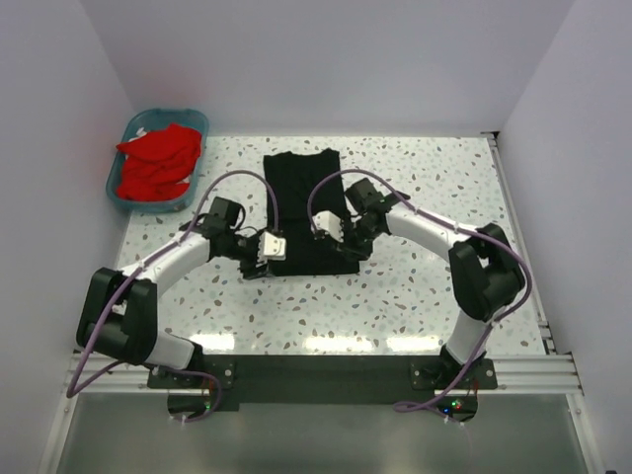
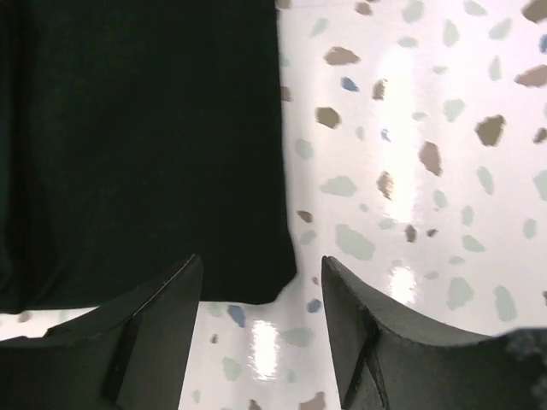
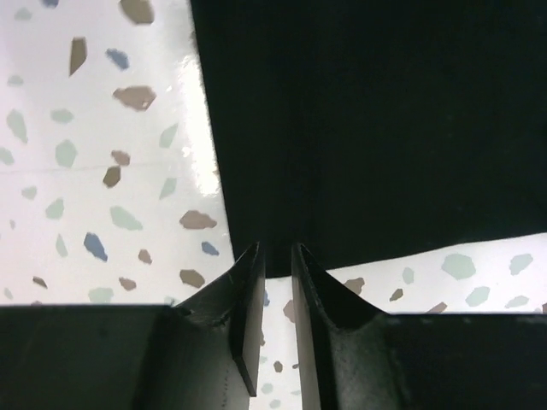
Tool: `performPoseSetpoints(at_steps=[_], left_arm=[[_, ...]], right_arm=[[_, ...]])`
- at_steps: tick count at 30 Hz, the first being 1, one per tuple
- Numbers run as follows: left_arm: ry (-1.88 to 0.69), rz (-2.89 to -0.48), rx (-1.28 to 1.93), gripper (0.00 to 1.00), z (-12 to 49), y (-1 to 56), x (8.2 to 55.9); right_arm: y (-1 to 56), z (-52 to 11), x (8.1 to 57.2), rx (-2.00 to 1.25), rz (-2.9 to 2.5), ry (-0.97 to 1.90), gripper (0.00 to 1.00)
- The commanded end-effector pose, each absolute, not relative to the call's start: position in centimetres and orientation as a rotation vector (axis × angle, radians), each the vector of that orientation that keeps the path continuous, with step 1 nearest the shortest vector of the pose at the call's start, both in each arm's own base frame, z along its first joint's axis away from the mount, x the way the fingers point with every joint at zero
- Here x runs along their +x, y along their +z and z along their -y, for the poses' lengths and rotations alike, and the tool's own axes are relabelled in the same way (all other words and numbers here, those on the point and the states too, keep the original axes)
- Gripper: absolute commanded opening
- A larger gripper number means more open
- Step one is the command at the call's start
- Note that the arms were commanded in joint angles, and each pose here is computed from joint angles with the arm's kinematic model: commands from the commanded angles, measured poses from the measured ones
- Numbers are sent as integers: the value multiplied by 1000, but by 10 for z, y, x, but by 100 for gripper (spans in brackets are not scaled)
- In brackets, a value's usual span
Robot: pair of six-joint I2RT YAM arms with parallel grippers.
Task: Fold and stack the t-shirts
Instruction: Fold the tshirt
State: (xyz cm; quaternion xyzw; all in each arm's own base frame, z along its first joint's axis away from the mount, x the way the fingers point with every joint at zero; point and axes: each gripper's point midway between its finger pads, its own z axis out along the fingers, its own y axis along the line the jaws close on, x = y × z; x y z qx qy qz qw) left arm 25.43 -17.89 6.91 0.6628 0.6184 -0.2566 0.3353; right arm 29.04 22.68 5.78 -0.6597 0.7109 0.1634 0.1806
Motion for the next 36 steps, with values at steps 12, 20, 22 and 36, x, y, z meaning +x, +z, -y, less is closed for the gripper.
performPoseSetpoints(at_steps=[12,20,22,36], left_arm=[[-742,-1762,1361,48,216,97,395],[-705,-1828,1321,47,202,77,436],[-698,-1819,1304,47,198,83,443],[-712,-1748,1378,48,194,92,422]], right_arm=[[67,-287,401,-1436,-2106,519,8],[54,-284,442,-1393,-2103,404,7],[57,-282,452,-1366,-2093,373,8],[50,-286,486,-1287,-2090,291,10]])
